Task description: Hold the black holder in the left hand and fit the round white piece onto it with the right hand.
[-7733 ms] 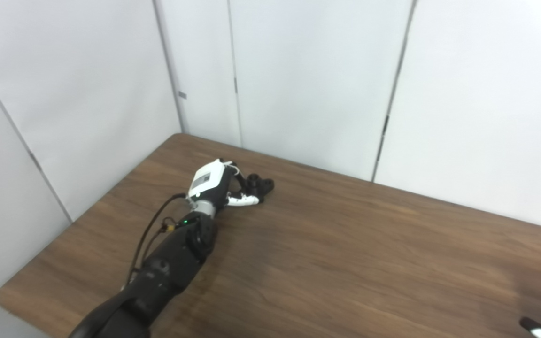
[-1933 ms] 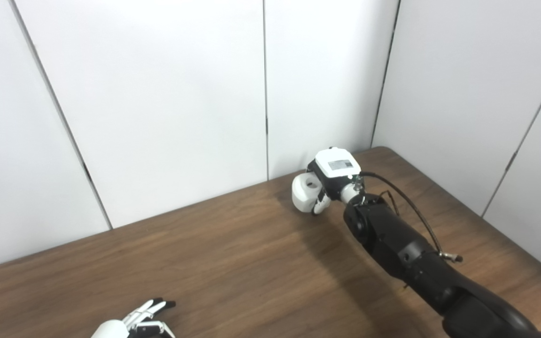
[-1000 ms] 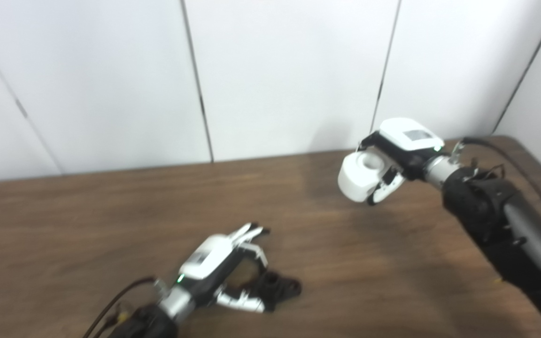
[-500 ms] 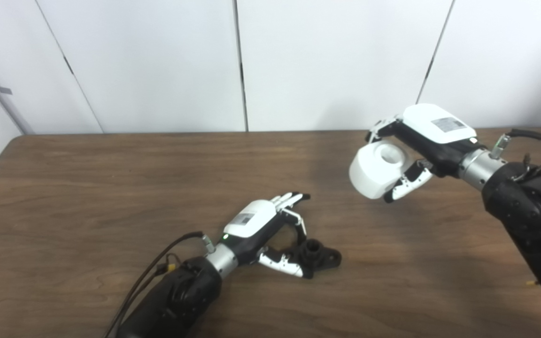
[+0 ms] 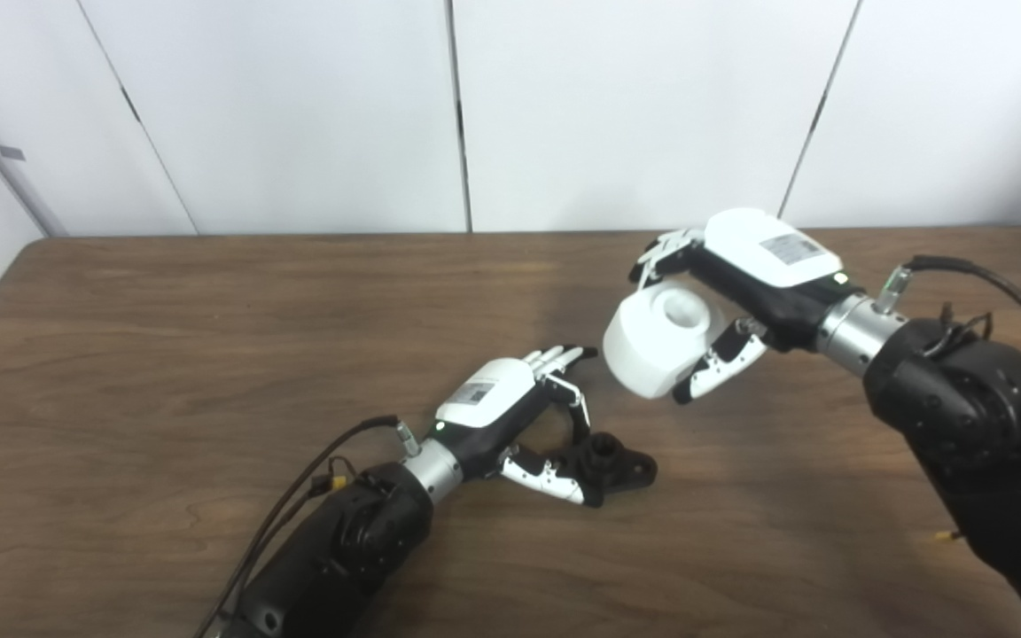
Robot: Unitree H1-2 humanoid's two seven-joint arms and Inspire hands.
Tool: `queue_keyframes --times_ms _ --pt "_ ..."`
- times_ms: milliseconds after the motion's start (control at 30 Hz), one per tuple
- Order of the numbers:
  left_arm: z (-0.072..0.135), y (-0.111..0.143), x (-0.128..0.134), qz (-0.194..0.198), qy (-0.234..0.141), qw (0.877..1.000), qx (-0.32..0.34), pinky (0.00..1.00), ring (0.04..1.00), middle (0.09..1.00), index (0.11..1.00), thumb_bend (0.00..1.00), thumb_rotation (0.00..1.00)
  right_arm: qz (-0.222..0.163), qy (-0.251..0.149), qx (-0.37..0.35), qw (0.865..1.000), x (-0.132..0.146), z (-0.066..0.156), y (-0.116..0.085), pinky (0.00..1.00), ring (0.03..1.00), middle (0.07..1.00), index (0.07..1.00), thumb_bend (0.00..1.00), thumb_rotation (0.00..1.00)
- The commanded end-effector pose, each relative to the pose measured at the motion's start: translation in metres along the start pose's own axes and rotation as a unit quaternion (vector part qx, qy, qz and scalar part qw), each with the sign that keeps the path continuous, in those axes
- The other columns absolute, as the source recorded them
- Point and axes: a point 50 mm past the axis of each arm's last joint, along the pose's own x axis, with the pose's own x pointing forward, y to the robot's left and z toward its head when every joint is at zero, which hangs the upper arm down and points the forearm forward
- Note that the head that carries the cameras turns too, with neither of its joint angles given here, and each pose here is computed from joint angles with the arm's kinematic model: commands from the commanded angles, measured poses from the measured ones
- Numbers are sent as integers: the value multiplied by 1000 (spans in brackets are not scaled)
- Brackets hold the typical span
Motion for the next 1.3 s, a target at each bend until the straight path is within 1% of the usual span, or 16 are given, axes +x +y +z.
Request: queue_keyframes --times_ms 0,67,167,367,567,767,1000,1267 --pt "-12 -31 -9 -78 56 995 21 991 1000 980 485 523 69 -30 -39 -32 998 2 11 -22 734 827 743 481 525 138" --pt "-12 -32 -10 -78 56 995 21 994 1000 982 485 523 69 -22 -48 -36 998 3 13 -20 722 822 741 481 525 139" --pt "-12 -33 -10 -80 55 995 20 997 1000 982 485 524 69 -7 -56 -41 998 4 16 -19 750 819 744 481 525 140" --pt "-13 -30 -12 -82 54 995 16 1000 1000 980 485 524 68 15 -72 -52 996 7 19 -20 746 805 739 480 525 142" --pt "-12 -28 -15 -78 53 995 15 980 1000 973 485 524 68 34 -81 -33 996 8 17 -22 769 801 732 479 525 142" --pt "-12 -28 -15 -78 53 995 12 985 1000 972 485 524 67 38 -84 -25 995 8 19 -19 771 804 734 480 525 141" --pt "-9 -26 -15 -80 51 995 21 965 1000 974 485 524 68 42 -83 -13 996 9 22 -7 781 818 740 481 525 138" --pt "-8 -27 -17 -80 53 995 15 986 1000 976 485 524 68 52 -80 -13 995 14 25 3 781 826 749 481 525 139"
